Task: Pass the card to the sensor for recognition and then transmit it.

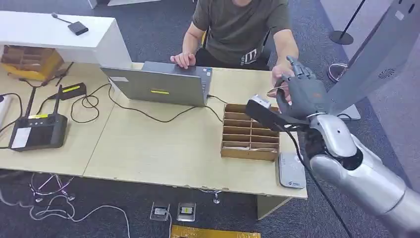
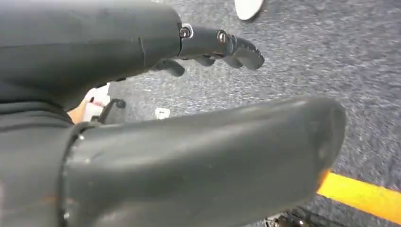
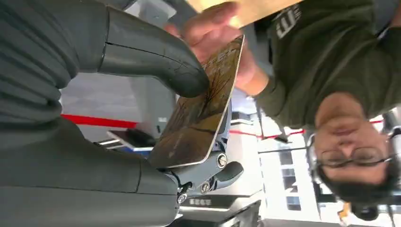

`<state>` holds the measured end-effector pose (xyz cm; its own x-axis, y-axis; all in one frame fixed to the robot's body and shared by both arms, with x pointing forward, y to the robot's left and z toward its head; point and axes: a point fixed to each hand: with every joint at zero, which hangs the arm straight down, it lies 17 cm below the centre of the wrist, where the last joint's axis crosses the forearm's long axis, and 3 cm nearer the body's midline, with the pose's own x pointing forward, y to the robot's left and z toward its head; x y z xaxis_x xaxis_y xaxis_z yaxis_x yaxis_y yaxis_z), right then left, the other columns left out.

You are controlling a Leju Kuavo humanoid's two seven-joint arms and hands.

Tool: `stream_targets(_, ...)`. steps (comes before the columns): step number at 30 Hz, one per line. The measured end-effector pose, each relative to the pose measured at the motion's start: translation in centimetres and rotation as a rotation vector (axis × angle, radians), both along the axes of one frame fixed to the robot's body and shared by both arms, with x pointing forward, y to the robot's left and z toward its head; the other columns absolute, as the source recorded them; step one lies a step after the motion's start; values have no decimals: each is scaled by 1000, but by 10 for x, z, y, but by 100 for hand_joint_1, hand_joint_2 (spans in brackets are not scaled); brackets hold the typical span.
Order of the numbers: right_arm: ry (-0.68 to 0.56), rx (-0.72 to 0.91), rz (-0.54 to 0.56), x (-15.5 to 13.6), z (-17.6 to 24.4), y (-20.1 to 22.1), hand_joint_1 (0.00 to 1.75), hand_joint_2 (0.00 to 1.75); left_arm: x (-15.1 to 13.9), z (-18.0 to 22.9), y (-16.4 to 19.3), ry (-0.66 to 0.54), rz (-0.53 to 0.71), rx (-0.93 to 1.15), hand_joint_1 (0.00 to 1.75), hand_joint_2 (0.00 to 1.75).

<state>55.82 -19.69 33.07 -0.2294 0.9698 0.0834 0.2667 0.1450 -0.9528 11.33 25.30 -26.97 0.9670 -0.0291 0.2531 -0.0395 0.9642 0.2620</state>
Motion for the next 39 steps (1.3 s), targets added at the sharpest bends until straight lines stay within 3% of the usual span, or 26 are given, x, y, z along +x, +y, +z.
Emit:
stream_targets(8, 34, -16, 89, 11, -15, 64, 175, 175, -2, 1, 0, 7, 56, 9, 0, 0)
stream_targets(10, 38, -22, 97, 14, -17, 76, 80, 175, -3, 1, 1, 9, 64, 16, 0, 0)
stream_targets(11, 39, -22, 96, 16, -18, 78, 0, 175, -3, 1, 1, 10, 67, 18, 0, 0)
stream_targets(20, 153, -2, 59, 26, -54, 76, 0, 175, -4, 1, -2, 12, 72, 12, 0, 0)
stream_targets(21, 161, -8, 49, 28, -58, 73, 0, 0, -4, 1, -2, 9, 77, 10, 0, 0)
stream_targets(38, 187, -169, -102, 40, -81, 24, 0, 0, -5, 0, -7, 5, 104, -23, 0, 0)
stream_targets(39, 199, -190, -112, 38, -84, 20, 0, 175, -6, 0, -7, 9, 106, -26, 0, 0)
